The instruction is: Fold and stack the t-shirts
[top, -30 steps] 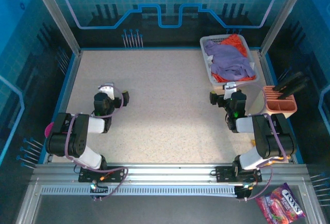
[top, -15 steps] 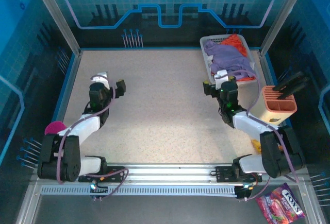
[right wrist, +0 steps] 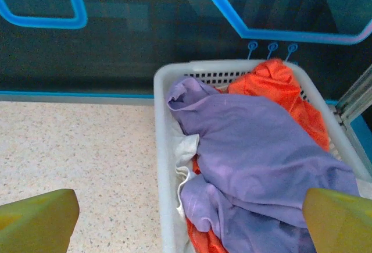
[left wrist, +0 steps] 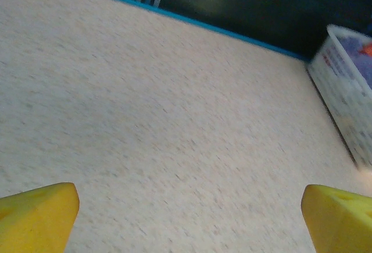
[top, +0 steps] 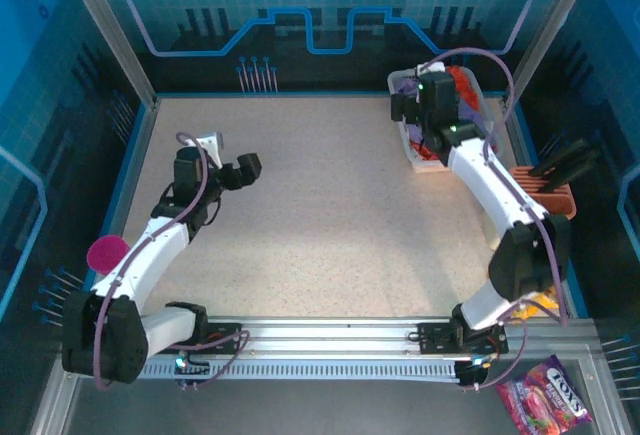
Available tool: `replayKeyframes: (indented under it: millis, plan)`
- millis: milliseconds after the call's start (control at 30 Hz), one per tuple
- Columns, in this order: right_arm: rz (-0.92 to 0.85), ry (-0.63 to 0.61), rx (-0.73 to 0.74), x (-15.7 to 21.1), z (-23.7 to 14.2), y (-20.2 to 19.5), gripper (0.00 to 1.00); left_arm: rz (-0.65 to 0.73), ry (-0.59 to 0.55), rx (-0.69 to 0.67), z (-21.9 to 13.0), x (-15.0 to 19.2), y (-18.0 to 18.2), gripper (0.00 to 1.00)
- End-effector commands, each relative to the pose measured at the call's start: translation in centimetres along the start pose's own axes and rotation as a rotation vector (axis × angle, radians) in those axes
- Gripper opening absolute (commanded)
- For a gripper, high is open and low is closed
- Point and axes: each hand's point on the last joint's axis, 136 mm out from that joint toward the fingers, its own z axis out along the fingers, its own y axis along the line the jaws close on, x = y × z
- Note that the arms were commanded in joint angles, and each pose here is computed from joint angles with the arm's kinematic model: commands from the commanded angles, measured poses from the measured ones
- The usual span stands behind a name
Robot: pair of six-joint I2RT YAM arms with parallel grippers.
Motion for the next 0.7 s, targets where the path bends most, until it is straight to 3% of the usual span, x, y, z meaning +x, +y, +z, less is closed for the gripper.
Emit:
replayKeyframes:
  millis: [0,367,667]
  plan:
    - [0.014,0.222,0.055,3.5,1.7,-1.8,1.0,0.012,0.078,0.064,-1.5,1.4,-2.3,0.99]
    - [0.098,0.449,0.18,7.2,8.7,-7.7,1.0,-0.029,0.15,0.136,-3.5,3.9,-4.1,0.99]
    - [0.11,0.501,0.244,8.7,12.2,-9.6,1.0,-0.056,0.186,0.136,-3.7,5.8,-3.7,0.99]
